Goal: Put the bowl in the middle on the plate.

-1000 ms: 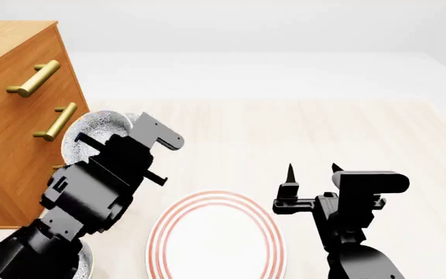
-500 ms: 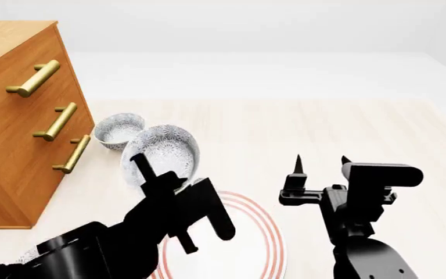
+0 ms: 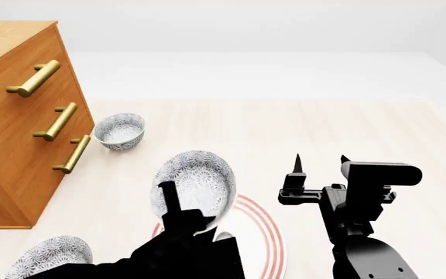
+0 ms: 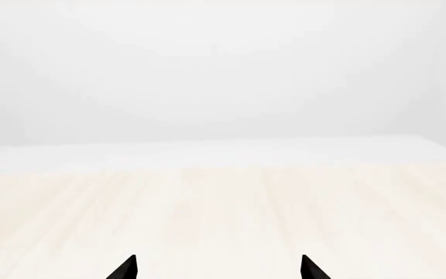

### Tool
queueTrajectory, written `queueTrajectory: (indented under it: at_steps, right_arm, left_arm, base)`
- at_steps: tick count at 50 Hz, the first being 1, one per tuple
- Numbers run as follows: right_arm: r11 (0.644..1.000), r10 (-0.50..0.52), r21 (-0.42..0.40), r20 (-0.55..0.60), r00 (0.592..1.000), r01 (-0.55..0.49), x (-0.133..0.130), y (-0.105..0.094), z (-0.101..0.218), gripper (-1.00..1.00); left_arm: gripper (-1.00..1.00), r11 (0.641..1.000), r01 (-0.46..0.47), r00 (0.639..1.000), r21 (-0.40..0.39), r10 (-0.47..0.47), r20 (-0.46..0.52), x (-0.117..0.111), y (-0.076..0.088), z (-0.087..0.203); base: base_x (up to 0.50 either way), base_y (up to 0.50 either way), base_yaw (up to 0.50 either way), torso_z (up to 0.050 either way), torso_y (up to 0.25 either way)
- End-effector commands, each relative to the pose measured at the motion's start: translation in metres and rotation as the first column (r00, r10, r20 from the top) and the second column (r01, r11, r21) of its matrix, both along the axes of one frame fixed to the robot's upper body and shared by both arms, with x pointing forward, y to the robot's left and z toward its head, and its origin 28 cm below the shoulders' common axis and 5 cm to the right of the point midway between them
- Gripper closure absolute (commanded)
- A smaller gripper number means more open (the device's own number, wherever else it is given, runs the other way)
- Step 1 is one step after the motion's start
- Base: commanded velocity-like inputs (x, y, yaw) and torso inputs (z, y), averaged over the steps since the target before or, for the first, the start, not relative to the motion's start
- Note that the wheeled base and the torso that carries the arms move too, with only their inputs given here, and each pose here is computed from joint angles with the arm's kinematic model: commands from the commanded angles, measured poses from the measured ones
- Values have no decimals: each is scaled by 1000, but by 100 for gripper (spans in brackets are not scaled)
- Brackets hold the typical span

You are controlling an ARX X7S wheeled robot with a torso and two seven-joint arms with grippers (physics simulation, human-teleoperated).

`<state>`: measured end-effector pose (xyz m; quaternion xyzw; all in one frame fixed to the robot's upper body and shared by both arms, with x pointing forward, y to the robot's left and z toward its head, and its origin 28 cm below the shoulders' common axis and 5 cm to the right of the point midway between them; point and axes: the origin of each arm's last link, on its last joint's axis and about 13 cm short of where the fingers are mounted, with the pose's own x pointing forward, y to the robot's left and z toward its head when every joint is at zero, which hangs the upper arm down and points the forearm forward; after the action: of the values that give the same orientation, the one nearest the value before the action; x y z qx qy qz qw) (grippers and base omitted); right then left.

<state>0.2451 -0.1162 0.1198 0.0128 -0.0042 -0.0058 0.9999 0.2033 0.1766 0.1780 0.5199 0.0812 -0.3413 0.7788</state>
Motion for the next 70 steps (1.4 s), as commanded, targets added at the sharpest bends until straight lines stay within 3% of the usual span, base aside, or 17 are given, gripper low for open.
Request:
queueTrajectory:
  at_steps: [1,19,29,38,44,70]
  right_arm:
    - [1000,-2,-2,2,1000,2,-1,0,1,-100]
    - [1000,-7,-1,0,1000,7,0,-2,0,-100]
    - [1000,-12,1,-3,1000,12,-1,-3,-1,-100]
    - [1000,-12,1,1,1000,12,-2,-3,0,-100]
    - [1000,-14,3,1,1000,14,-2,-3,-1,-100]
    - [1000,-18,4,-6,1000,18,-3,-4,-5,-100]
  left_arm:
    - [100,994,104,994,15,-105,10,-8,-7,4]
    - [100,991,132,991,31,-130,-41,3,-19,-9]
    - [100,997,76,996,33,-74,-58,28,-23,-14]
    - [100,994,87,994,61,-83,-73,29,-25,-22]
    - [100,992,100,987,78,-89,-138,26,-25,-29]
    - [100,989,95,981,110,-75,-177,28,-26,-54]
  base:
    - [0,0,0,0,0]
    - [0,0,0,0,0]
    - [0,0,0,0,1]
    - [0,0,0,0,0]
    - [0,0,0,0,0]
    - [0,0,0,0,0]
